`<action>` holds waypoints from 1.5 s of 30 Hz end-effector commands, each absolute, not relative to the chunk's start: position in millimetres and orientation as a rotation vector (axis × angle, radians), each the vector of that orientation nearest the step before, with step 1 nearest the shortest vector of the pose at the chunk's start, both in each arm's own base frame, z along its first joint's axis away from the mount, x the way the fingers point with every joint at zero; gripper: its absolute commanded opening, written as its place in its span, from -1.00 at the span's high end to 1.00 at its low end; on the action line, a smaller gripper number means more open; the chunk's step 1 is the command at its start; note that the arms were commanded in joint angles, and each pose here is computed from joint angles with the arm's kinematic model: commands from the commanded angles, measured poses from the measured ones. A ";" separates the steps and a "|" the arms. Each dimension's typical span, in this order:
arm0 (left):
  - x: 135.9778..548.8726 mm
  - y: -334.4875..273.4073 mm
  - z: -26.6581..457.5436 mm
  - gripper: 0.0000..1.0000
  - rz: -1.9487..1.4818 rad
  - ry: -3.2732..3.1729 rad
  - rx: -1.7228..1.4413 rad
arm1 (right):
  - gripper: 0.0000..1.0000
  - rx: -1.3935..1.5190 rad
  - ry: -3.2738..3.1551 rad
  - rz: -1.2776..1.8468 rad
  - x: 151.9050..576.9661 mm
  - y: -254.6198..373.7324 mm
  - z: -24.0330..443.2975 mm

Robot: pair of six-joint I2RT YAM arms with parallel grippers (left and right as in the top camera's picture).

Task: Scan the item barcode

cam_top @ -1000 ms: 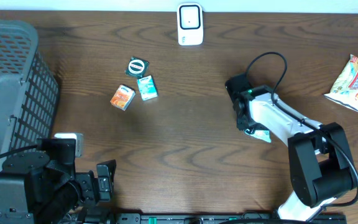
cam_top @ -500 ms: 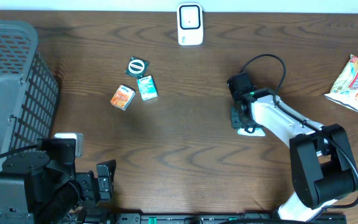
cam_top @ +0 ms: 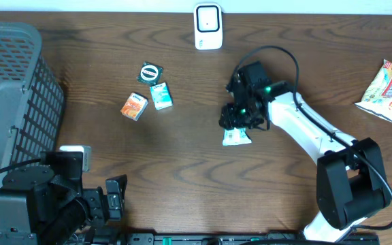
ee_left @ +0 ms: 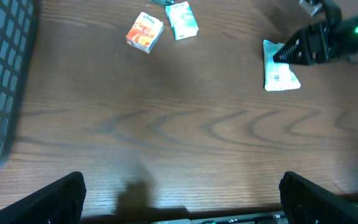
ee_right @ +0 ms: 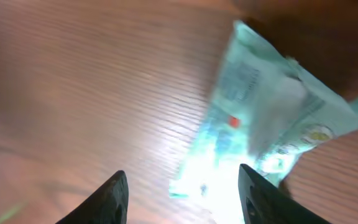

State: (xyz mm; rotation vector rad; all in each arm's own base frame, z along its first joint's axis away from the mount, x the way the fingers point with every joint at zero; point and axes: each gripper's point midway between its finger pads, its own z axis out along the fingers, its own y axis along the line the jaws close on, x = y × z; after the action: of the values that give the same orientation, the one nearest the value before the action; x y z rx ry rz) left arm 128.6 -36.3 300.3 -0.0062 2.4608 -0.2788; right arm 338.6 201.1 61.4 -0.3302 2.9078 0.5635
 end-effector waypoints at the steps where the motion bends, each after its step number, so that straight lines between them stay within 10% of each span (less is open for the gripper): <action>1: 129.1 -34.7 300.7 -0.95 -0.269 2.461 -0.017 | -0.02 -0.372 2.886 0.596 343.7 211.8 72.0; 9: 129.1 -34.7 300.7 -0.95 -0.270 2.461 -0.017 | -0.39 -0.190 2.916 0.090 348.5 168.5 59.0; 21: 129.1 -34.7 300.7 -0.96 -0.269 2.461 -0.017 | -0.77 -0.210 2.946 0.611 350.4 154.4 57.6; 45: 129.1 -34.7 300.7 -0.95 -0.269 2.461 -0.017 | -0.58 -0.047 2.961 0.954 315.1 164.7 -7.0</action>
State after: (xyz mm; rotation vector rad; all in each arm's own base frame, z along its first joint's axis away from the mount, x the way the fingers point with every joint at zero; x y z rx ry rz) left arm 128.6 -36.3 300.3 -0.0062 2.4608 -0.2788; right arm 332.2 166.0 18.4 -0.1055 2.8764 0.9044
